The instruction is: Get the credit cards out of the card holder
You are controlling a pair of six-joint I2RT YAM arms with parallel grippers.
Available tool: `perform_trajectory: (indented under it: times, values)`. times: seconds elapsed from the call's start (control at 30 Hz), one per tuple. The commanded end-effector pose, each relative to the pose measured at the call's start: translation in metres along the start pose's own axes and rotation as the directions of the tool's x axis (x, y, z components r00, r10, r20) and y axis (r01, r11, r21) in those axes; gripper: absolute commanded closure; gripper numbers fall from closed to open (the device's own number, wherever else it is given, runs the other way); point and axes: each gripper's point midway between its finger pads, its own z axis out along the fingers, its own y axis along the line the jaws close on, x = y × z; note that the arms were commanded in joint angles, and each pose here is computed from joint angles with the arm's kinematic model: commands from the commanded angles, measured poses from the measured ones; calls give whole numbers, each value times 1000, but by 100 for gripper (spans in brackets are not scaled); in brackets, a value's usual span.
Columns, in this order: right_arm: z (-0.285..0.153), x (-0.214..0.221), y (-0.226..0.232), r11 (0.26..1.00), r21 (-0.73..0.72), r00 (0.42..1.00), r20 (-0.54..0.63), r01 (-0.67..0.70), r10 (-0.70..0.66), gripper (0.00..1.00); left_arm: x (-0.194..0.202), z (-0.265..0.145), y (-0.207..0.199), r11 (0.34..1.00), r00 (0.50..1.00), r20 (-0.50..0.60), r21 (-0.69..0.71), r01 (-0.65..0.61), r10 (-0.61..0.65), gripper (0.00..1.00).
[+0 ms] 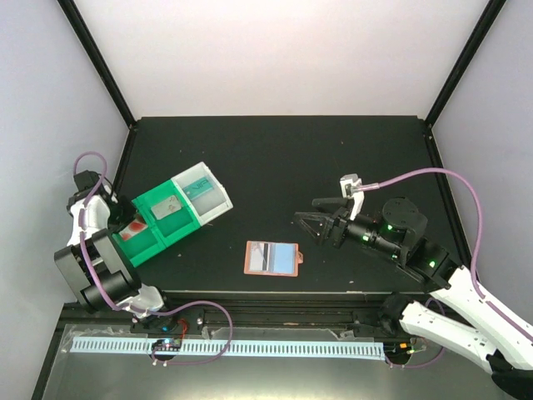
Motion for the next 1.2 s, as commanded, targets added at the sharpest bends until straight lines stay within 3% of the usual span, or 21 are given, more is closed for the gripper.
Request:
perform_trajectory:
  times: [0.0, 0.47, 0.7, 1.03, 1.17]
  values:
    - [-8, -8, 2, 1000, 7, 999, 34, -3, 3, 0, -17, -8, 0, 999, 999, 40, -44, -5, 7, 90]
    - [-18, -13, 5, 1000, 11, 998, 56, -18, 17, 0, -29, -16, 3, 997, 997, 79, -83, 10, -3, 83]
    - [-14, -7, -1, 999, 25, 998, 47, -34, 33, 0, -34, -28, -4, 998, 993, 119, -55, 14, -7, 74]
    - [-9, 16, -33, 987, 144, 998, 9, -69, 68, 0, -25, -45, -45, 988, 993, 113, 146, -54, 37, 35]
    - [-8, 33, -55, 969, 225, 994, -17, -102, 109, 0, -19, -57, -58, 978, 989, 132, 183, -97, 73, 12]
